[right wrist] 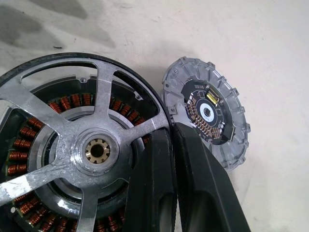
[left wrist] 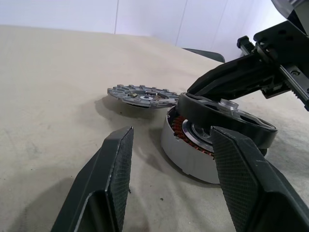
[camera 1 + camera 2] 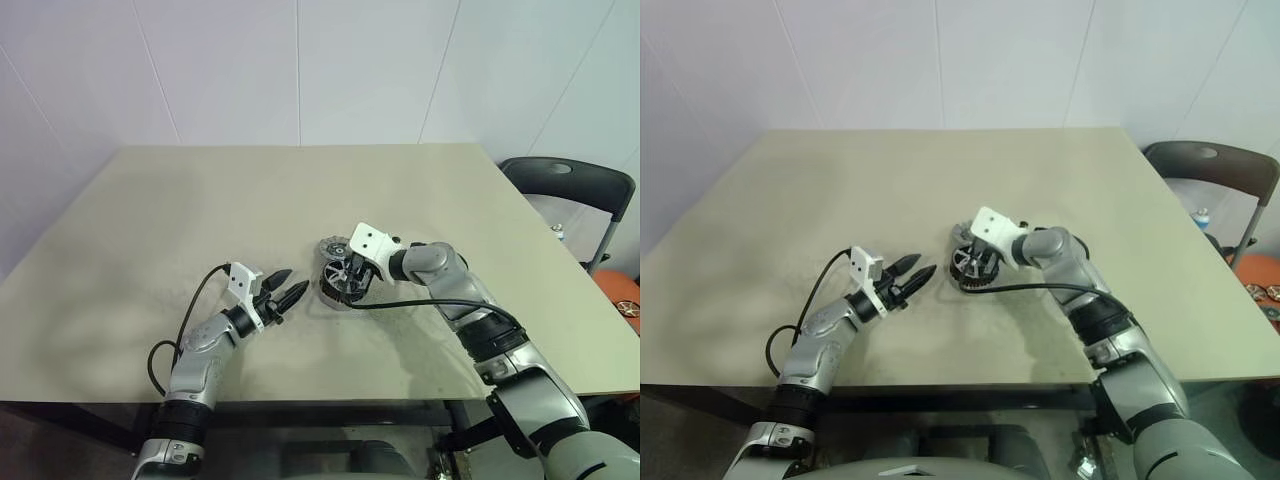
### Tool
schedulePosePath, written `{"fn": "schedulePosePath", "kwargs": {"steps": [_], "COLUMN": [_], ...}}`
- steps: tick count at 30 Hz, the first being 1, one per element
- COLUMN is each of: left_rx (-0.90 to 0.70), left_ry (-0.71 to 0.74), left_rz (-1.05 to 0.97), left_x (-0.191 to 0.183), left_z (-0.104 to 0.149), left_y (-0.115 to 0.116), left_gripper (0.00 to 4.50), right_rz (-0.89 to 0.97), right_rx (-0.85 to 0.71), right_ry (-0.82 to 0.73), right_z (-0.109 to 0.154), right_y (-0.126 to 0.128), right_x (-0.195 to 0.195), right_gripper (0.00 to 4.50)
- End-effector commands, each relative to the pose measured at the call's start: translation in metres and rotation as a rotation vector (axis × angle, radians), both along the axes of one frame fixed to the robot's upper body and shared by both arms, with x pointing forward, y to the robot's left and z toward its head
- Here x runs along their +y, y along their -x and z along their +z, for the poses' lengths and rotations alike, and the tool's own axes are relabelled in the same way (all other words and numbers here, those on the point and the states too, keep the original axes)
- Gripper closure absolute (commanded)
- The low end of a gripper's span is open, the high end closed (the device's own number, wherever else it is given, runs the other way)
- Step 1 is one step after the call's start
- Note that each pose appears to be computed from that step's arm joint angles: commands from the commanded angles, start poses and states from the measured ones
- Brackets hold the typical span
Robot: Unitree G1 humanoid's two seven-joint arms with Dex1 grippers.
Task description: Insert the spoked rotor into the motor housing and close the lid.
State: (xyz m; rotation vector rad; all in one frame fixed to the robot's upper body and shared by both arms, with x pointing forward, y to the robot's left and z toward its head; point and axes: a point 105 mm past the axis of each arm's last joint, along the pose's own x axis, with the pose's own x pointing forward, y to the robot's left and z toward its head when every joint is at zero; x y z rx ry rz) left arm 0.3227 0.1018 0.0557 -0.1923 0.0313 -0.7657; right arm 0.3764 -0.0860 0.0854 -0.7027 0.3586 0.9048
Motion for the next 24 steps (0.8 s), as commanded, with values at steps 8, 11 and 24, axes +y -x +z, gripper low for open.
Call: {"fn": "schedulePosePath", "kwargs": {"steps": [8,11,24], "left_rx": [-0.093,-0.112,-0.109], "left_ry": [-0.049,-0.076,-0.117], "left_rz": [-0.013,-0.034,-0.058], "left_x": [0.011,0.012,0.017], "left_z": [0.024,0.028,0.027], "left_y": [-0.006,-0.005,-0.002], "left_gripper": [1.81,1.81,1.81], "right_rz": [0.086,0.088,0.156], "right_rx": [-0.049,-0.064,-0.003], "right_ry": [0.06,0.069,0.071], "right_z": [0.002,0.007,0.012], "right_y": [0.005,0.003,0.014], "right_x": [0.011,0.009,0.004], "right_gripper": [4.49,4.49,4.49]}}
